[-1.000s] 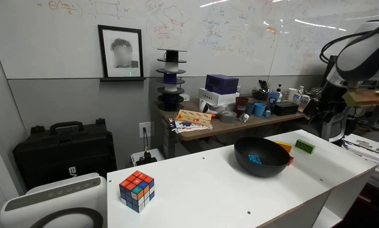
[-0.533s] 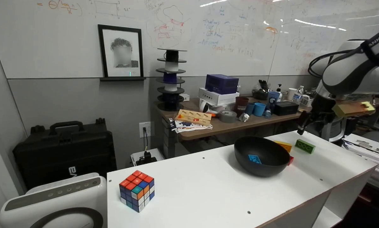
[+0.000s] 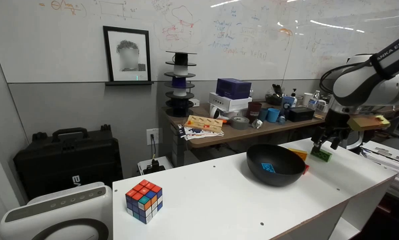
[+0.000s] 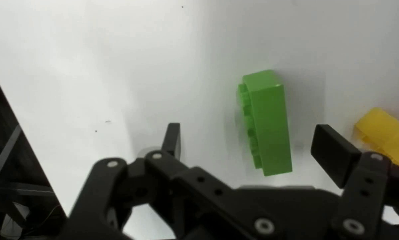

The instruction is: Put the blocks on the counter in the bowl

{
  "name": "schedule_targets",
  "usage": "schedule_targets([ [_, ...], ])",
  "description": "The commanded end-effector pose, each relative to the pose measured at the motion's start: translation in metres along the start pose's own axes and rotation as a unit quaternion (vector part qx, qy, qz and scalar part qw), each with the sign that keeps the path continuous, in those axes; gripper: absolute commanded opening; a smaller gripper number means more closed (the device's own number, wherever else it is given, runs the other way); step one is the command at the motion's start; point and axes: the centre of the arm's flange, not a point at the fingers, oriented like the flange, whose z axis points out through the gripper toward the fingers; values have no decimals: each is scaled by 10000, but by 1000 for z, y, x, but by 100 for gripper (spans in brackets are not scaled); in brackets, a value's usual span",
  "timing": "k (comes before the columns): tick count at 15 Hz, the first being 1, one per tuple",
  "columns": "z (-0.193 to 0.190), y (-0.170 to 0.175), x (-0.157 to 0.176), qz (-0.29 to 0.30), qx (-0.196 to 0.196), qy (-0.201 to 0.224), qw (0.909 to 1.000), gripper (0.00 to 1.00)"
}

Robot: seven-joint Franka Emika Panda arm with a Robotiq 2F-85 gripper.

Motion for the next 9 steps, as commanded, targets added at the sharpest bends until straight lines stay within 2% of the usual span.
schedule_targets([
  [1,17,1,19,-151,28,-67,9999,75],
  [2,20,-1,18,-171,20,-89,9998,73],
  [3,21,-4,17,-177,42,-135,9997,66],
  [5,19,-8,14,-265,56,-184,9995,49],
  [6,9,-12,8,-329,-1,-347,9989,41],
  [9,-8,-15,-3,-370,122,-419,9984,18],
])
